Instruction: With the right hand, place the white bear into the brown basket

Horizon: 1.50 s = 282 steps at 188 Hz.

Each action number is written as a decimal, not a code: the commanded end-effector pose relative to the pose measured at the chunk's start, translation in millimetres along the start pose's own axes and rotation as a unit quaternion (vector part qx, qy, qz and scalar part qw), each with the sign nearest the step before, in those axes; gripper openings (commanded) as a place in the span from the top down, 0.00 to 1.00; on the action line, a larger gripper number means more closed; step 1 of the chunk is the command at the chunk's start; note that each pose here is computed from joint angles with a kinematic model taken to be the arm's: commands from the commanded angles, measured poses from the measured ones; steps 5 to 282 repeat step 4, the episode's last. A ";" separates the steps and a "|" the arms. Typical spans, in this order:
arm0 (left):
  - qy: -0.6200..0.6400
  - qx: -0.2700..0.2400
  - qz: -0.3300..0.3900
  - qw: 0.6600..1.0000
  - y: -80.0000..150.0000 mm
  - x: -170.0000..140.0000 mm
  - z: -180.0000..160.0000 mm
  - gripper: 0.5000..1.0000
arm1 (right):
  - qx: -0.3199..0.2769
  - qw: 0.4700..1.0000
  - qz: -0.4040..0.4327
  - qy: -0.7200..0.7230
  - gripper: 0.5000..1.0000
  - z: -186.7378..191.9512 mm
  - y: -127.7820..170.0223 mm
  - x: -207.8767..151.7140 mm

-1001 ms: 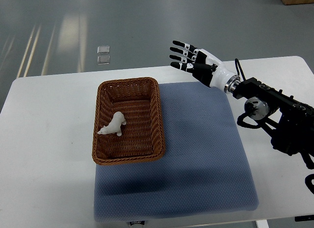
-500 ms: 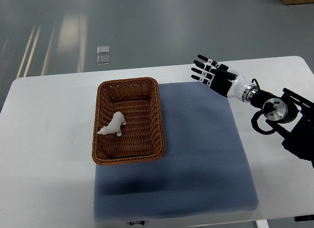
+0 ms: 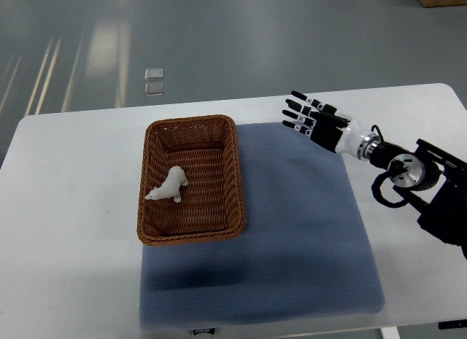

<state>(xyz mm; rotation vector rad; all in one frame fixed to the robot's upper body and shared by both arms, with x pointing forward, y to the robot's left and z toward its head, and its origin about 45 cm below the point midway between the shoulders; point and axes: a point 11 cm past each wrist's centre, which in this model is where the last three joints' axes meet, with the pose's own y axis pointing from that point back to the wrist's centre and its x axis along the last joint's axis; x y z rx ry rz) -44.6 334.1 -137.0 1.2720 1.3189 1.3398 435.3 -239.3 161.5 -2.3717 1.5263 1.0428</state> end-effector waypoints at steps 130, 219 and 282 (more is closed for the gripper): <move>0.000 0.000 0.000 1.000 0.0 0.0 0.0 0.00 | 0.000 1.000 0.001 -0.002 0.15 1.7 0.9 1.4; 0.000 0.000 0.000 1.000 0.0 0.0 0.0 0.00 | 0.000 1.000 0.001 -0.002 0.15 1.7 0.9 1.4; 0.000 0.000 0.000 1.000 0.0 0.0 0.0 0.00 | 0.000 1.000 0.001 -0.002 0.15 1.7 0.9 1.4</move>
